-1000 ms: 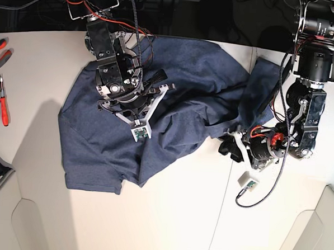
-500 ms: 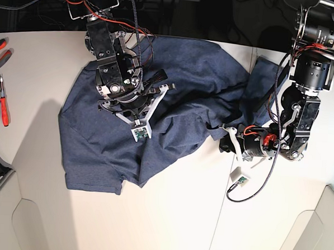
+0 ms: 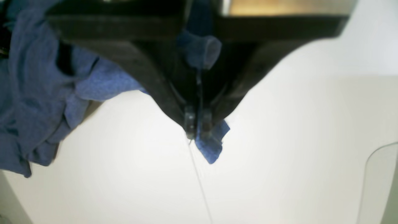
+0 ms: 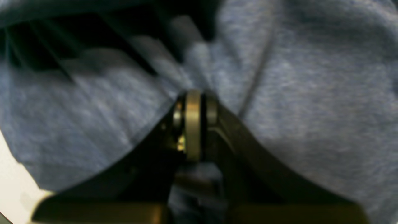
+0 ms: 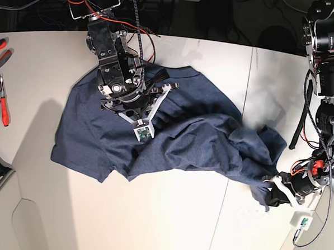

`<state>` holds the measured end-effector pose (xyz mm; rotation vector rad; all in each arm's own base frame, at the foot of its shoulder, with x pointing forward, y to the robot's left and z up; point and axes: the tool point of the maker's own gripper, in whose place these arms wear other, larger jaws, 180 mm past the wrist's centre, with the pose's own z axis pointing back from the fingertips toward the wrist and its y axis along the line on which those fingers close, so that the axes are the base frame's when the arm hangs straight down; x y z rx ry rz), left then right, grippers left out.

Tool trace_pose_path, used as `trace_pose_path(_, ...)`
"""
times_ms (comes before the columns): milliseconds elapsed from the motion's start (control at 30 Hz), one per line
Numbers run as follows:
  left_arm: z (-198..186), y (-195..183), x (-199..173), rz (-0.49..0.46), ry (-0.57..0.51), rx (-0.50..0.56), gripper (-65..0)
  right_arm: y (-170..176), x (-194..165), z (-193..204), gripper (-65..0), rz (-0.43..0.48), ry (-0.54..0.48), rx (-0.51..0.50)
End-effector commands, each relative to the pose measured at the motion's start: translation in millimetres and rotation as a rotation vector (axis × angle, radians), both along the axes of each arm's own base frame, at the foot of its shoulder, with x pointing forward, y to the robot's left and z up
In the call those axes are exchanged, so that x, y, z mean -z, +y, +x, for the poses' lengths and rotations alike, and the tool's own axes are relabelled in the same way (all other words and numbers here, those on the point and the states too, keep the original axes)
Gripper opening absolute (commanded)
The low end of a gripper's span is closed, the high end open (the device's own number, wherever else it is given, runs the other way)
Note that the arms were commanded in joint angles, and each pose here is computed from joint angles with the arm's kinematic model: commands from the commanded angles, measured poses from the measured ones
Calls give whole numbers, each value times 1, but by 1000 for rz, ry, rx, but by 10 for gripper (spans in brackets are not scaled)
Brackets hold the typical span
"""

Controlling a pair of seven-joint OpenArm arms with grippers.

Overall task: Layout the t-shirt on the table in an organized manner, then fold the t-shirt properly
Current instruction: 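Grasp the bunched shirt fabric with the left gripper, then drag the grasped fabric with the left gripper outward to spread the shirt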

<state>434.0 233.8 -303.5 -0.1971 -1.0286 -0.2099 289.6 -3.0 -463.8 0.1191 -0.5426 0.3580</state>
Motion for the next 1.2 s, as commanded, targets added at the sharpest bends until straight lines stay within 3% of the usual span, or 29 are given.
trace_pose_path(0,13,10,-31,6,-94,-19,-650,-3,-2,3,-629,-20,-1,2)
trace_pose_path(200,12,7,-29,31,-82,4,-647,-4,-2,3,-629,-20,-1,2)
trace_pose_path(267,12,5,-27,46,-74,20,-465,-3,-2,3,-629,-20,-1,2)
trace_pose_path(333,11,5,-25,62,-68,25,-361,-4,-2,3,-629,-20,-1,2)
trace_pose_path(467,10,14,-24,95,-56,17,-355,-4,-2,3,-629,-20,-1,2)
trace_pose_path(533,3,16,-18,73,0,27,-355,-4,-2,3,-629,-21,-1,2)
trace_pose_path(667,-27,-32,-12,-130,88,248,-355,-4,-2,3,-629,-20,-1,2)
trace_pose_path(767,-39,-49,5,-195,118,266,-355,-4,-2,3,-629,-21,-1,2)
trace_pose_path(900,-48,-61,29,-186,108,241,-316,-4,-2,3,-629,-20,-1,2)
trace_pose_path(1167,-50,-79,54,-66,125,265,-315,-4,-2,3,-629,-20,-1,2)
